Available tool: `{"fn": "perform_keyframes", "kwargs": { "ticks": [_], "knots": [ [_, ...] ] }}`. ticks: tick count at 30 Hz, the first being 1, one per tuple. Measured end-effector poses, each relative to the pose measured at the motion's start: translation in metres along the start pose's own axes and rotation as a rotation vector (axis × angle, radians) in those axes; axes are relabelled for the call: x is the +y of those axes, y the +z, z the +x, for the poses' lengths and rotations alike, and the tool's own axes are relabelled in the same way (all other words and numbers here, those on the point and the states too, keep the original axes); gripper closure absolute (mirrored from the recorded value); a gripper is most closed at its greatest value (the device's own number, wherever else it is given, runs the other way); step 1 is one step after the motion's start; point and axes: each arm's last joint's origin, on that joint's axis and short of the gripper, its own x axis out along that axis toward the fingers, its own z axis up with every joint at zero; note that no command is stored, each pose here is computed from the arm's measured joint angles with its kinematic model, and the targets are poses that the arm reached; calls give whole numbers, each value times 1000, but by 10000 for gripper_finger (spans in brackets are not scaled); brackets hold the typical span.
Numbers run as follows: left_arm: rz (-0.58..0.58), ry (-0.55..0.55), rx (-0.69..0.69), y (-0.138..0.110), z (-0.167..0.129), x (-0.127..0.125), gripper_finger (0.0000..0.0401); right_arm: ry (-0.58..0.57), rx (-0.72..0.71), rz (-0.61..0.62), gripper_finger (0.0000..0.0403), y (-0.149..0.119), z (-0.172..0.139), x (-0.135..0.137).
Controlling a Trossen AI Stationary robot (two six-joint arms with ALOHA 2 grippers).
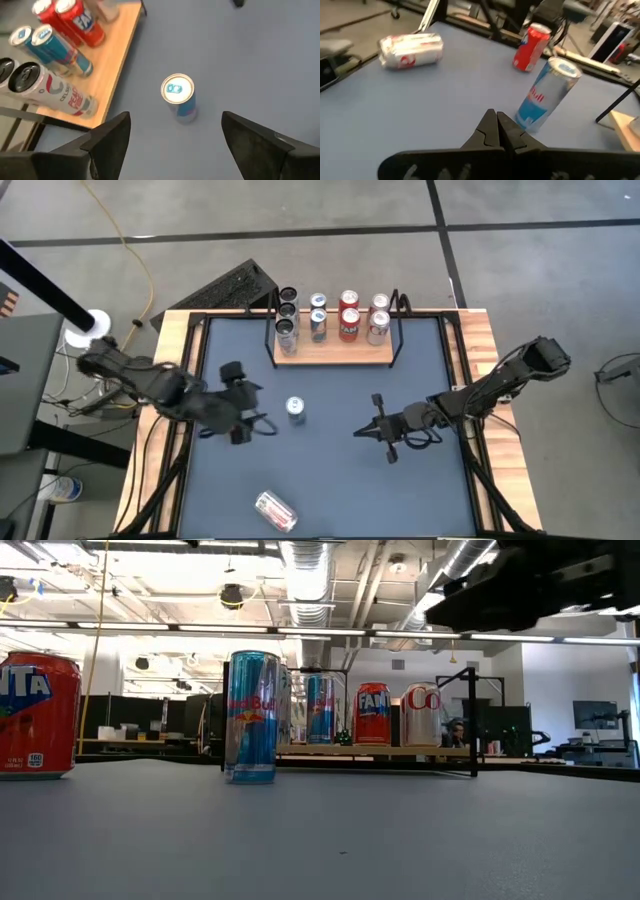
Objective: Place canned beverage on shelf
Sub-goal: Put the blue soda can on the shelf aligned with the other blue soda cans
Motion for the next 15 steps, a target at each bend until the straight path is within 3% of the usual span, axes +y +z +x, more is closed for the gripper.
{"fn": "perform_keyframes", "kwargs": {
  "ticks": [5, 15],
  "knots": [
    [-30, -31, -160, -46, -3, 6, 101, -43, -46, 24, 403, -5, 12, -10],
    [-29, -164, -560, -112, 8, 20, 101, 17, -56, 66, 376, -19, 45, -35]
  ]
}}
